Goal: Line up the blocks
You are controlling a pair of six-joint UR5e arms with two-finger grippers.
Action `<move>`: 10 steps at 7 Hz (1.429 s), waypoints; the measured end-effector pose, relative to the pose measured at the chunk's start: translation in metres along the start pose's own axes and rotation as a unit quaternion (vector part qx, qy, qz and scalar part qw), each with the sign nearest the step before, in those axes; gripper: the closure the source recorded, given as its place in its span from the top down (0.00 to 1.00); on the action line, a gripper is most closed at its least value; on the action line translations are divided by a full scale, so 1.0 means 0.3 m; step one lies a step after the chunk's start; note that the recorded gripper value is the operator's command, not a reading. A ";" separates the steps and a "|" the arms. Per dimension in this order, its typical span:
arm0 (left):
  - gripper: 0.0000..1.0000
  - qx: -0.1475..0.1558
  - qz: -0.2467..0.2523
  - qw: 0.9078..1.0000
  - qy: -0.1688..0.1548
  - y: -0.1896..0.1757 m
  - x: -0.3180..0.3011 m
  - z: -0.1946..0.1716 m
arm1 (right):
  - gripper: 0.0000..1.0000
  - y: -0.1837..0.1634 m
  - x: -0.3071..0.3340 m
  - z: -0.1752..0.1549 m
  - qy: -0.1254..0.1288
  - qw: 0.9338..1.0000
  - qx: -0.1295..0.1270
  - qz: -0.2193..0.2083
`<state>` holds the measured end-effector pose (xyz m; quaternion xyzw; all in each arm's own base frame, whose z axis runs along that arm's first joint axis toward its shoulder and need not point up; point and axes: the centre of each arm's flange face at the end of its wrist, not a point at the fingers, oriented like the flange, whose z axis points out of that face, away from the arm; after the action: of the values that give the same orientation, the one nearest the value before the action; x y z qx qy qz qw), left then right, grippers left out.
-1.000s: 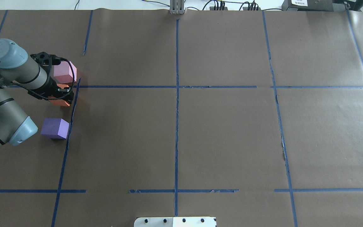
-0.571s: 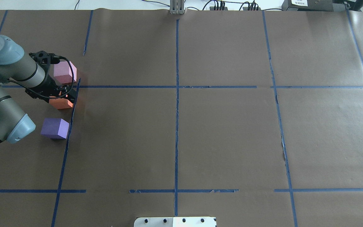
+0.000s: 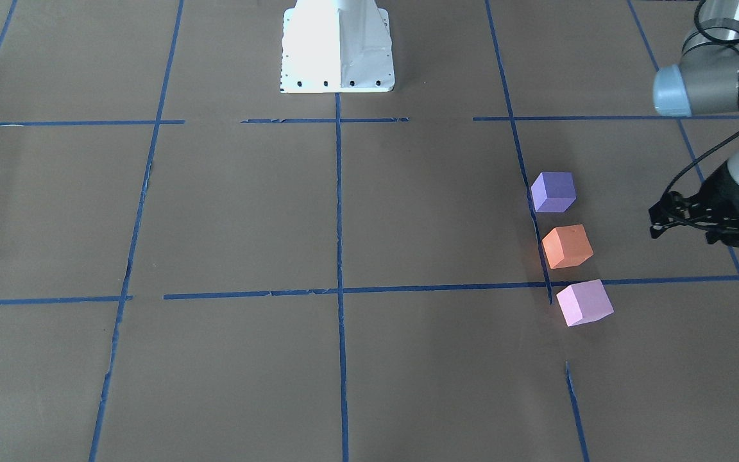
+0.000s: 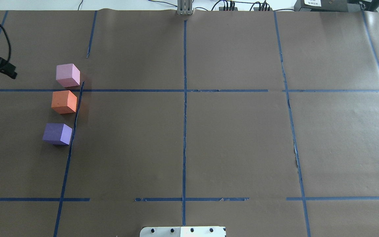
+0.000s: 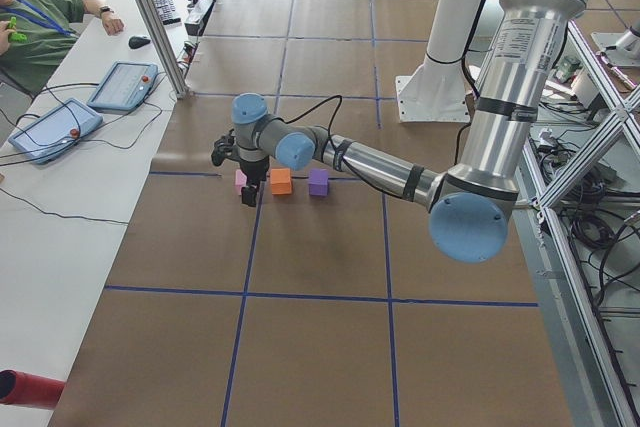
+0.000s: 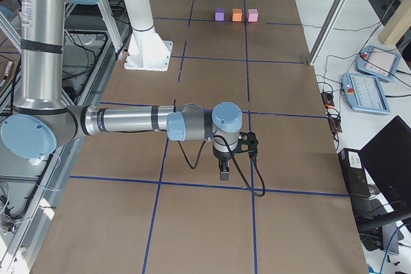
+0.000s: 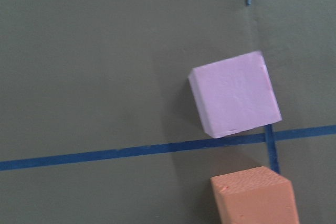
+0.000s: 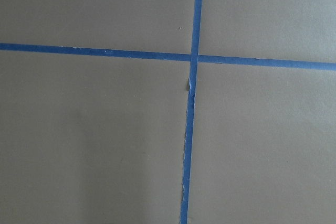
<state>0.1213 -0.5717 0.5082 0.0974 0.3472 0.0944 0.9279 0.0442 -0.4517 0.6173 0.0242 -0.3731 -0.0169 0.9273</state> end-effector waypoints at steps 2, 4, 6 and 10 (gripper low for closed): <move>1.00 -0.010 0.061 0.998 -0.029 0.155 -0.419 -0.065 | 1.00 0.000 0.000 0.000 0.000 1.000 0.000 0.000; 1.00 -0.019 0.026 0.999 0.012 0.330 -0.619 -0.058 | 1.00 0.000 0.001 0.001 0.000 1.000 0.000 0.000; 1.00 -0.020 0.013 0.999 0.044 0.386 -0.646 -0.045 | 1.00 0.000 0.001 0.001 0.000 1.000 0.000 0.000; 1.00 -0.024 0.009 0.999 0.048 0.433 -0.655 -0.030 | 1.00 0.000 0.001 0.001 0.000 1.000 0.000 0.000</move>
<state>-0.0444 -0.4933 0.6564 0.0739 0.3885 0.1153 0.9112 0.0442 -0.4517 0.6176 0.0239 -0.3731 -0.0168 0.9273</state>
